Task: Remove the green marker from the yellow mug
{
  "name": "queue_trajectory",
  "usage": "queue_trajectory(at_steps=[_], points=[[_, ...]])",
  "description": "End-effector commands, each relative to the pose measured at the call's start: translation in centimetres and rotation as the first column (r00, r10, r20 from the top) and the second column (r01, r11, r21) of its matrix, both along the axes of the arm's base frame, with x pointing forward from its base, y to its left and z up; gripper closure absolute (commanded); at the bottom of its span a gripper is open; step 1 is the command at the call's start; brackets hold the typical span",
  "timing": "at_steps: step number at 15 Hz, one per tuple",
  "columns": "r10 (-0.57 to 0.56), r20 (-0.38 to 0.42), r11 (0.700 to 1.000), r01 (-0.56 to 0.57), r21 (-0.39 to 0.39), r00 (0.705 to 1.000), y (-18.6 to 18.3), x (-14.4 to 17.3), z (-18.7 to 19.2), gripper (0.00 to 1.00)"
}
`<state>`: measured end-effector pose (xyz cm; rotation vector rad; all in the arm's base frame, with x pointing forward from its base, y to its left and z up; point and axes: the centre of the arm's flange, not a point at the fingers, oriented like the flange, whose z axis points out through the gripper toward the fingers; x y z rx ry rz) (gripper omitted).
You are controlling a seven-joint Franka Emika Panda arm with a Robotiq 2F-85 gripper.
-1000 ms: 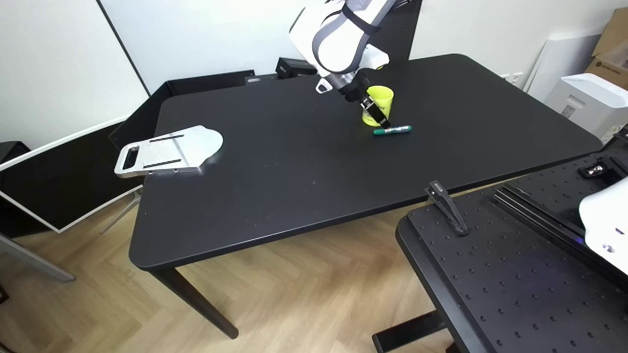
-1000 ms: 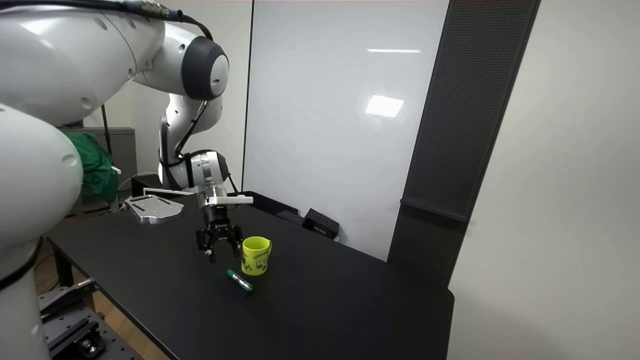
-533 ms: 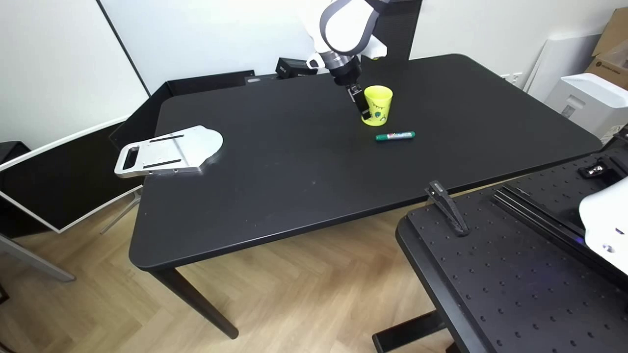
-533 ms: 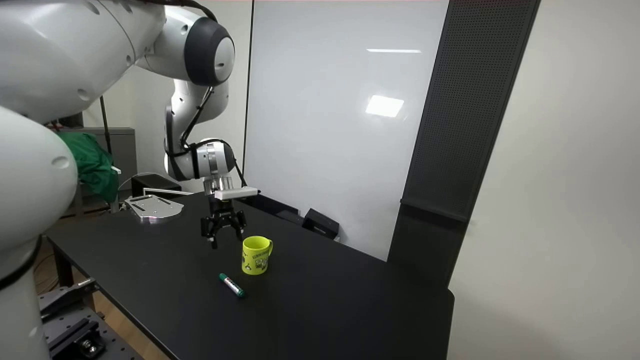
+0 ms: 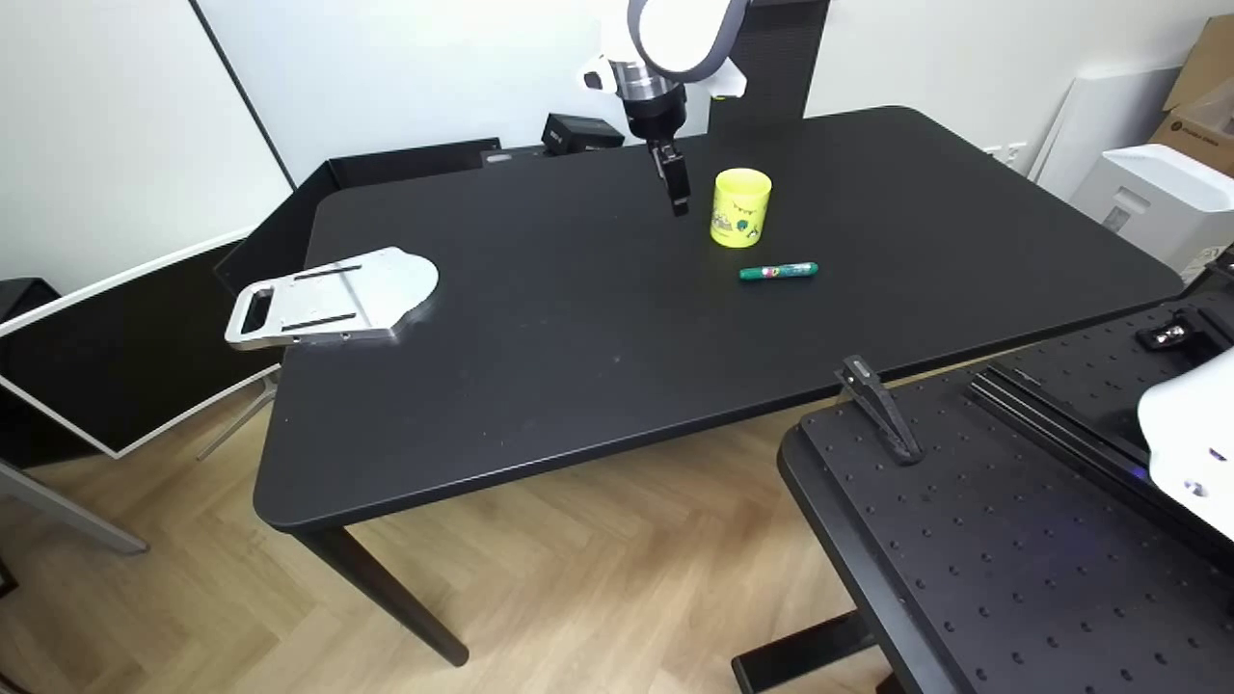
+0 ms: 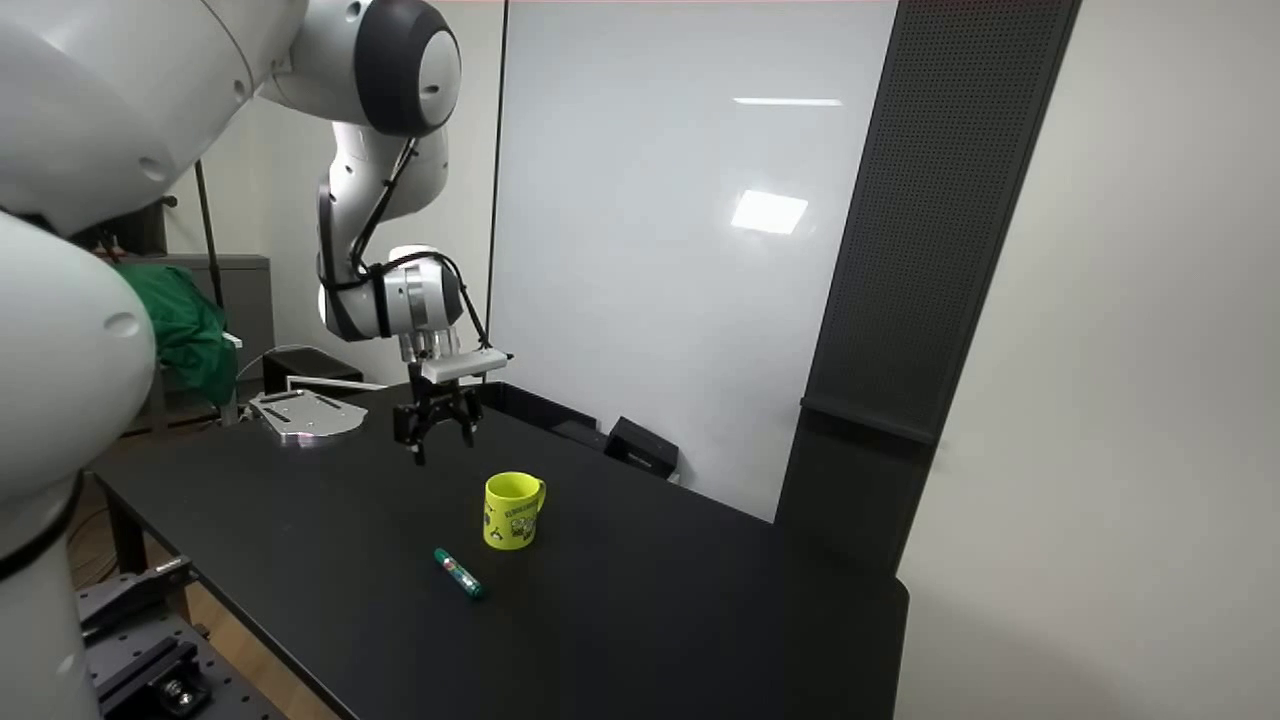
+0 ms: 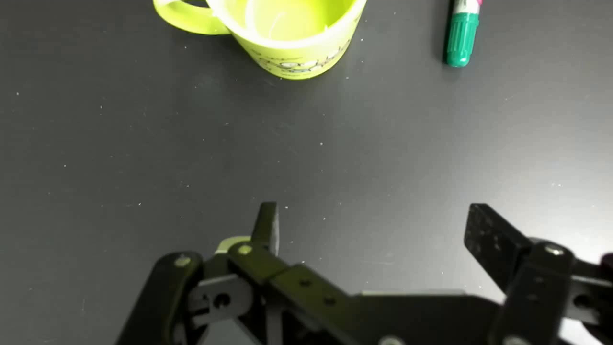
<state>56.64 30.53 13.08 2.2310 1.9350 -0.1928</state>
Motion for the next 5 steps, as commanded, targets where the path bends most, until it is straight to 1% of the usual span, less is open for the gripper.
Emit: queue_trajectory(at_steps=[1,5], points=[[-0.002,0.0,1.0,0.002,0.004,1.0,0.03,-0.08,0.1,0.0],[-0.001,0.0,1.0,0.001,0.005,1.0,0.03,-0.18,0.1,0.0]])
